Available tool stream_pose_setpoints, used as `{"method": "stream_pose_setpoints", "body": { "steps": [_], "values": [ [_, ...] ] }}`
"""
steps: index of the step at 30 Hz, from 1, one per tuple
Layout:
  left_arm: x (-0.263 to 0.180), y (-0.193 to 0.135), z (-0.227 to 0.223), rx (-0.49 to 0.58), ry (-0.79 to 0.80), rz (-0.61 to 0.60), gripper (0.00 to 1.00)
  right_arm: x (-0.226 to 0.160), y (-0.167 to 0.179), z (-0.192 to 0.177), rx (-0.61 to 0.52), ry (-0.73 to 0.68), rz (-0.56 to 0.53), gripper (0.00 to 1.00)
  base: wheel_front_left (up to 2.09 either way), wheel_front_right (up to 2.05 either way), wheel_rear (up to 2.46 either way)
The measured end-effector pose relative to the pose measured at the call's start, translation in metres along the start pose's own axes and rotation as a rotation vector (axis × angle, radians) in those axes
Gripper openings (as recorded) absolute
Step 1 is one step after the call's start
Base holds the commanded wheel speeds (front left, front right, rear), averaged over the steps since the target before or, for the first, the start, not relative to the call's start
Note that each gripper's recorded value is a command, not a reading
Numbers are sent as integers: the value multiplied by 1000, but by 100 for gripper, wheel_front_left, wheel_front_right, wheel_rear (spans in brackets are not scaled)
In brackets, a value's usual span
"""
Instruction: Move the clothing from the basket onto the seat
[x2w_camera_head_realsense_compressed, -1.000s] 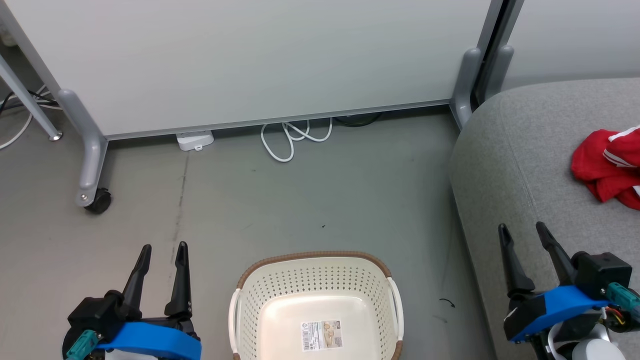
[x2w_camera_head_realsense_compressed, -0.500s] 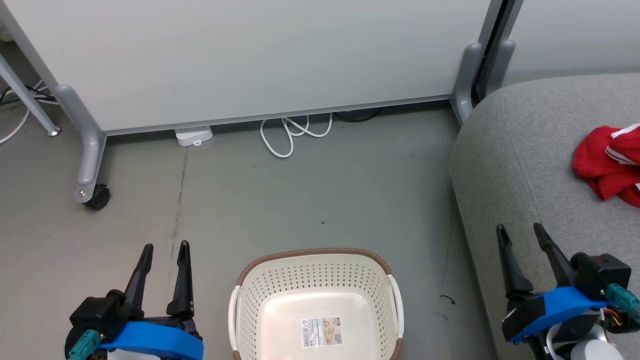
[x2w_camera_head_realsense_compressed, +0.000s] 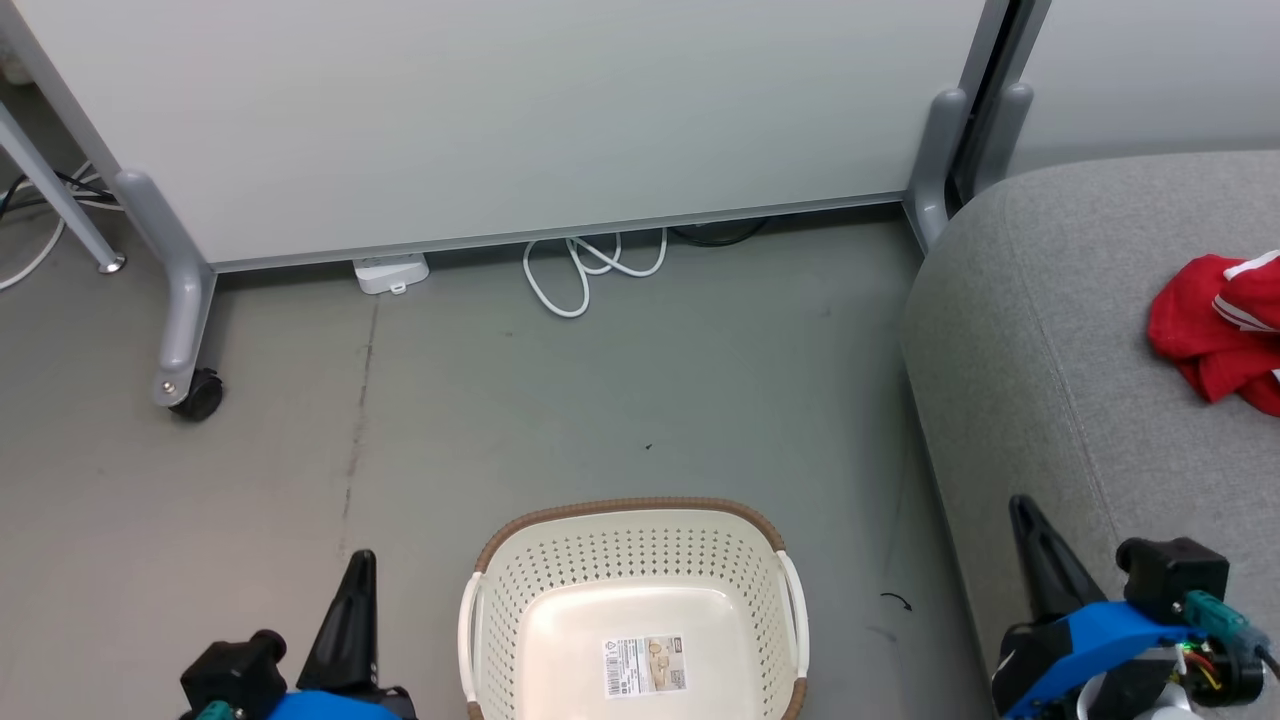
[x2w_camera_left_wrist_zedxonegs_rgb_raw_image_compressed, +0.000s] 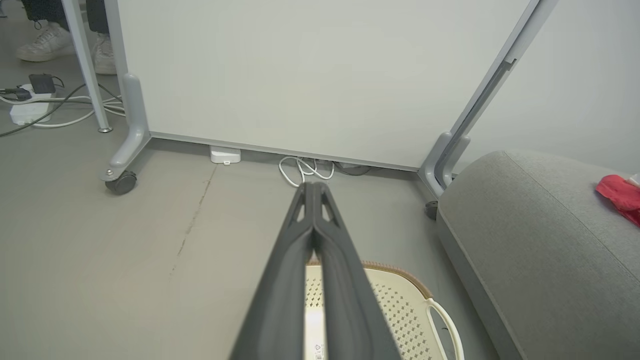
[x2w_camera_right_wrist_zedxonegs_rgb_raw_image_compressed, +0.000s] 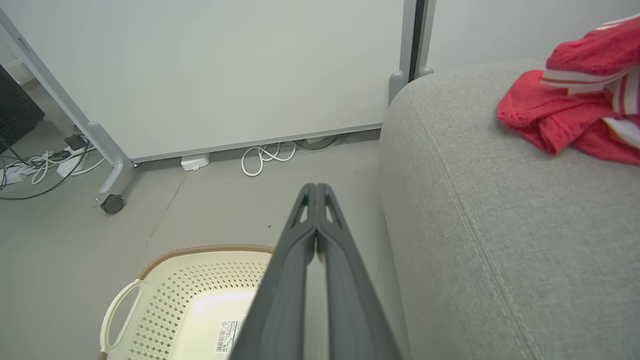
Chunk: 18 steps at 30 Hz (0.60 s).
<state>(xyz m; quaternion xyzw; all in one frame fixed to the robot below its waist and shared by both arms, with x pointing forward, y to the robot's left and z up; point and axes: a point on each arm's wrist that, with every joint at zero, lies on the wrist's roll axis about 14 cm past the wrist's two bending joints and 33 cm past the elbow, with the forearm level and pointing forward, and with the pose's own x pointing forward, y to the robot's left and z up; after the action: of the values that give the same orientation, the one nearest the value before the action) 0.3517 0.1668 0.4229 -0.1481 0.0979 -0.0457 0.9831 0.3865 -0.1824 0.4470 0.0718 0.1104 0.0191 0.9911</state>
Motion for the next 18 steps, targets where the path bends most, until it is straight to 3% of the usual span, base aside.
{"method": "stream_pose_setpoints", "body": {
  "steps": [6,18],
  "values": [
    [-8,1,-19,-41,56,22,0,-5,-2,-18,35,53,-11,0,0,0,0],
    [-6,11,-10,-249,36,82,0,-6,-4,-12,277,31,-24,0,0,0,0]
  ]
}}
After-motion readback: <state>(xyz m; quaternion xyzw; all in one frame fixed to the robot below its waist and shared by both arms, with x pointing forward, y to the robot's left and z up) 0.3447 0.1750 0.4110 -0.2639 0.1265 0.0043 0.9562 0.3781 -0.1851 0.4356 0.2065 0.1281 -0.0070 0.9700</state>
